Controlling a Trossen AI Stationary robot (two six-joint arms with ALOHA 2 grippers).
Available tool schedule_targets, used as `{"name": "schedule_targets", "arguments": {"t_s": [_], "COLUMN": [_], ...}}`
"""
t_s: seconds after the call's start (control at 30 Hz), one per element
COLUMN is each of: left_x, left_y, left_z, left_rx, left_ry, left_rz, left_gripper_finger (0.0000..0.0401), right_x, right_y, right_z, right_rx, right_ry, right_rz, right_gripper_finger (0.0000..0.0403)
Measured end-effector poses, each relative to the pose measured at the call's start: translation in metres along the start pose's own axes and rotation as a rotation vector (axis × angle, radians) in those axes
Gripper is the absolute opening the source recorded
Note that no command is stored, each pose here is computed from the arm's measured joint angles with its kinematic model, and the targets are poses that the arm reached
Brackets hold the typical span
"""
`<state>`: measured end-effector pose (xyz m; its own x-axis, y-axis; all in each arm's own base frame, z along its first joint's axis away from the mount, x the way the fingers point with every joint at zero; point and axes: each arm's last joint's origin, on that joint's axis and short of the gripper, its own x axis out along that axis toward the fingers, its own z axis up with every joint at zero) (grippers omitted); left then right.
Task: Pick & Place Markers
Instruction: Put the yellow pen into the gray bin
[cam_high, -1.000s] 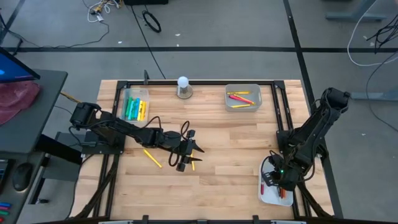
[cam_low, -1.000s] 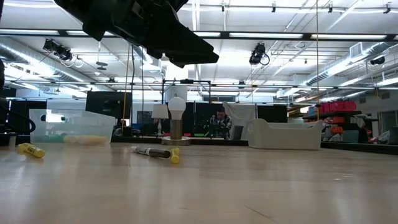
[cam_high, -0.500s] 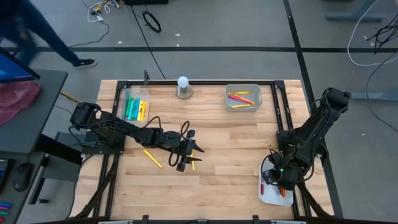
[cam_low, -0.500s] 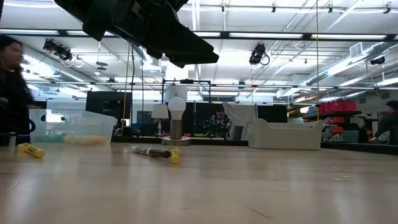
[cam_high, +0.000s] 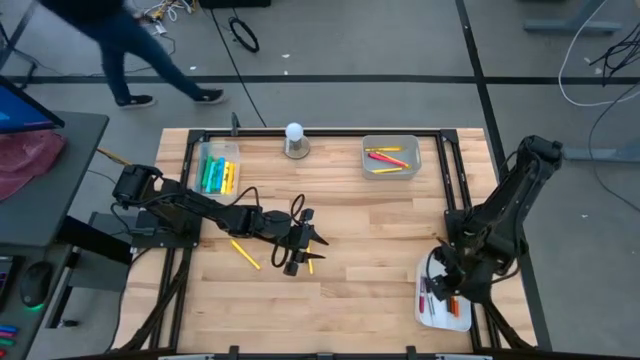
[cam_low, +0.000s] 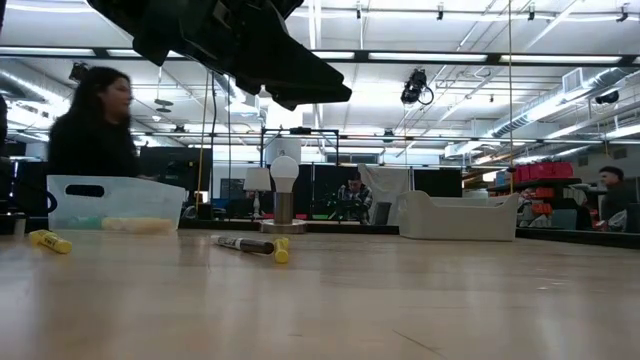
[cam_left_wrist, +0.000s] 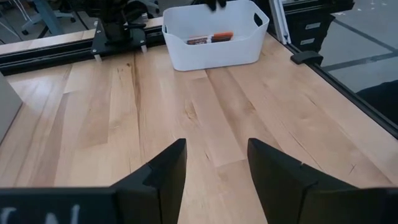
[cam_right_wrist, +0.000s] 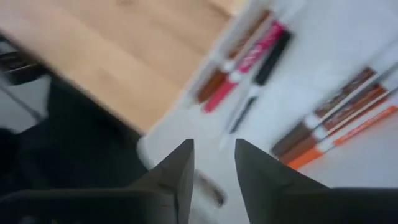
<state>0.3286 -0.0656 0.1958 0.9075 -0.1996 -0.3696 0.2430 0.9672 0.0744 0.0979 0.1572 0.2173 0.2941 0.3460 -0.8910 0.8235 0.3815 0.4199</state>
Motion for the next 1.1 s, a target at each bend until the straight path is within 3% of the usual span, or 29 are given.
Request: {"name": "schedule_targets", "arguments": {"t_s": [0.2, 0.4, 0.5, 0.6, 0.67, 0.83, 0.97, 1.1], "left_x": [0.000, 0.000, 0.000, 0.000, 0.000, 0.000, 0.000, -0.005], "left_y": [0.000, 0.000, 0.000, 0.000, 0.000, 0.000, 0.000, -0.004], "left_z": [0.000, 0.000, 0.000, 0.000, 0.000, 0.000, -0.001, -0.007], "left_rx": [0.001, 0.002, 0.002, 0.002, 0.002, 0.002, -0.004, -0.001], "left_ry": [0.000, 0.000, 0.000, 0.000, 0.000, 0.000, 0.008, 0.113], "left_rz": [0.000, 0.000, 0.000, 0.000, 0.000, 0.000, -0.001, -0.018], "left_gripper_finger": [0.0178, 0.0178, 0.0178, 0.0178, 0.0178, 0.0178, 0.0178, 0.0178], "right_x": [-0.038, -0.049, -0.037, -0.020, -0.006, 0.026, 0.050, 0.074], "right_y": [0.028, 0.051, 0.060, 0.071, 0.078, 0.091, 0.097, 0.105], "right_z": [-0.007, -0.001, 0.004, 0.012, 0.019, 0.044, 0.065, 0.086], "right_rx": [-0.140, -0.463, -0.630, -0.796, -0.868, -0.911, -0.902, -0.883], "right_ry": [-0.125, -0.584, -0.836, -0.987, -1.047, -1.161, -1.141, -1.092], "right_rz": [0.169, 0.387, 0.370, 0.311, 0.296, 0.322, 0.310, 0.256], "right_gripper_finger": [0.0093, 0.0079, 0.0078, 0.0078, 0.0078, 0.0084, 0.0114, 0.0161]}}
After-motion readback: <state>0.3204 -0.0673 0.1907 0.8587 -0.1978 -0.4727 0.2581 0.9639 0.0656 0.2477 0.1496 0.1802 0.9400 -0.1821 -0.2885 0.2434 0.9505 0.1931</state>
